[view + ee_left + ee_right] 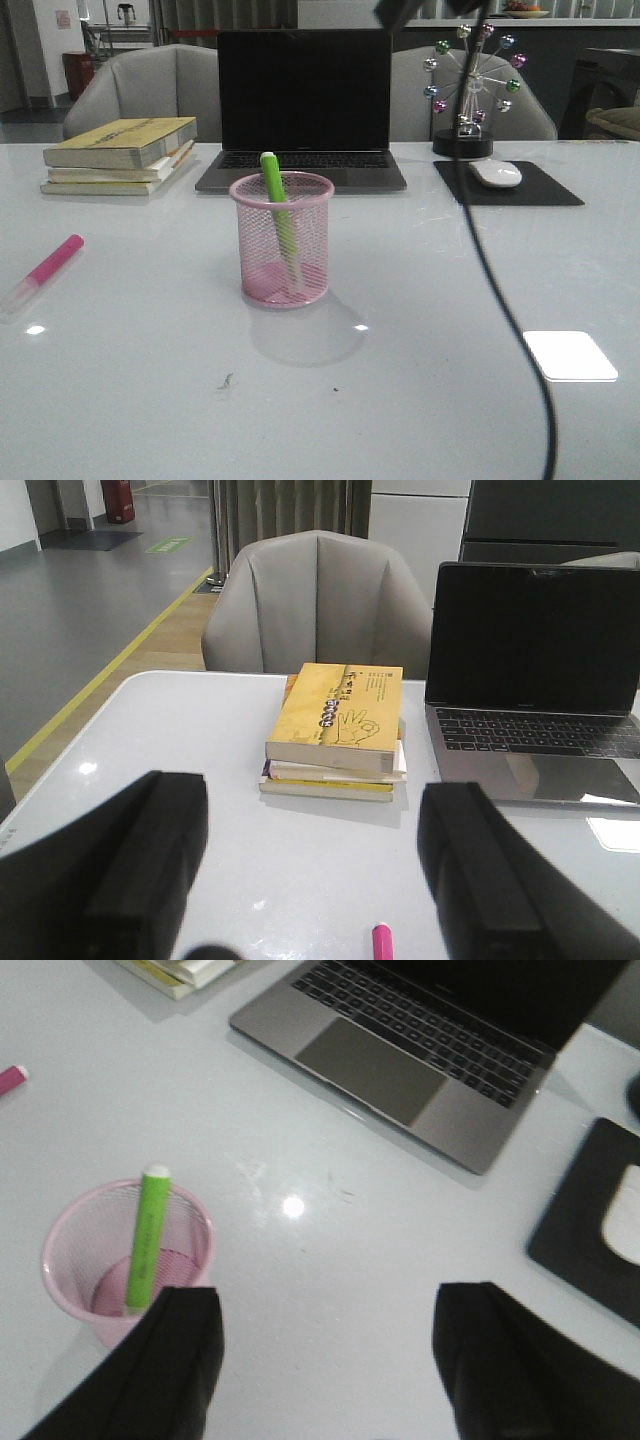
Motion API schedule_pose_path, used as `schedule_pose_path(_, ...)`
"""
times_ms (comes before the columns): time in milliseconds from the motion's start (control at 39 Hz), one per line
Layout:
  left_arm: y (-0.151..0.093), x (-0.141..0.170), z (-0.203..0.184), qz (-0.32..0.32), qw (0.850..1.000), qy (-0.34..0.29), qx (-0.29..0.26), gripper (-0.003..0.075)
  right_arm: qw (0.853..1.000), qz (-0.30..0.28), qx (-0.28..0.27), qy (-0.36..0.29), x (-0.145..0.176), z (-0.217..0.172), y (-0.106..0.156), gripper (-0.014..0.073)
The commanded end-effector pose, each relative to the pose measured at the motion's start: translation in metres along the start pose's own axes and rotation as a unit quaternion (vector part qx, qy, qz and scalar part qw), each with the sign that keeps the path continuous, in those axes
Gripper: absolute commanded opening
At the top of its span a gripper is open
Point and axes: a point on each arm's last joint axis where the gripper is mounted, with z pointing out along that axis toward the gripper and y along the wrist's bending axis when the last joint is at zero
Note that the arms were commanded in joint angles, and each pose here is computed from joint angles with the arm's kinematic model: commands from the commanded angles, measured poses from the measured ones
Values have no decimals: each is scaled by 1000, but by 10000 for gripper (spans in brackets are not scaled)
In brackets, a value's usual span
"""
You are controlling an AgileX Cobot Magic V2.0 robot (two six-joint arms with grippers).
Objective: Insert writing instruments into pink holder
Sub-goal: 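Withdraw the right gripper away from the holder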
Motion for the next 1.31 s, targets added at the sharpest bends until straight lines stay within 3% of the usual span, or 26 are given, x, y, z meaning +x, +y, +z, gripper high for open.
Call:
schedule_pose_path(0, 1, -23, -3, -5, 997, -72, -4, 510, 997, 12, 43, -58, -20, -47, -25, 551)
schedule_pose_path(179, 1, -23, -3, -5, 997, -72, -4, 510, 989, 65, 129, -30, 0, -100, -69, 551)
schedule_pose_path(282, 1, -23, -3, -5, 997, -72, -4, 510, 981, 92, 170, 7, 26, -121, -84, 551)
schedule_pose_path(487, 0, -22, -3, -5, 998, -67, -4, 510, 975, 114, 184, 53, 88, -127, -74, 551)
schedule_pose_path(615, -1, -13, -2, -2, 1000, -13, 1, 510, 974, 117, 179, 76, 110, -125, -66, 551)
schedule_pose_path(897, -3, -16, 23, 1, 997, 73, 9, 510, 974, 117, 178, 75, 113, -126, -65, 551)
schedule_pose_path(1282, -8, -19, 108, 1, 974, 224, 19, 510, 974, 117, 178, 75, 113, -126, -65, 551)
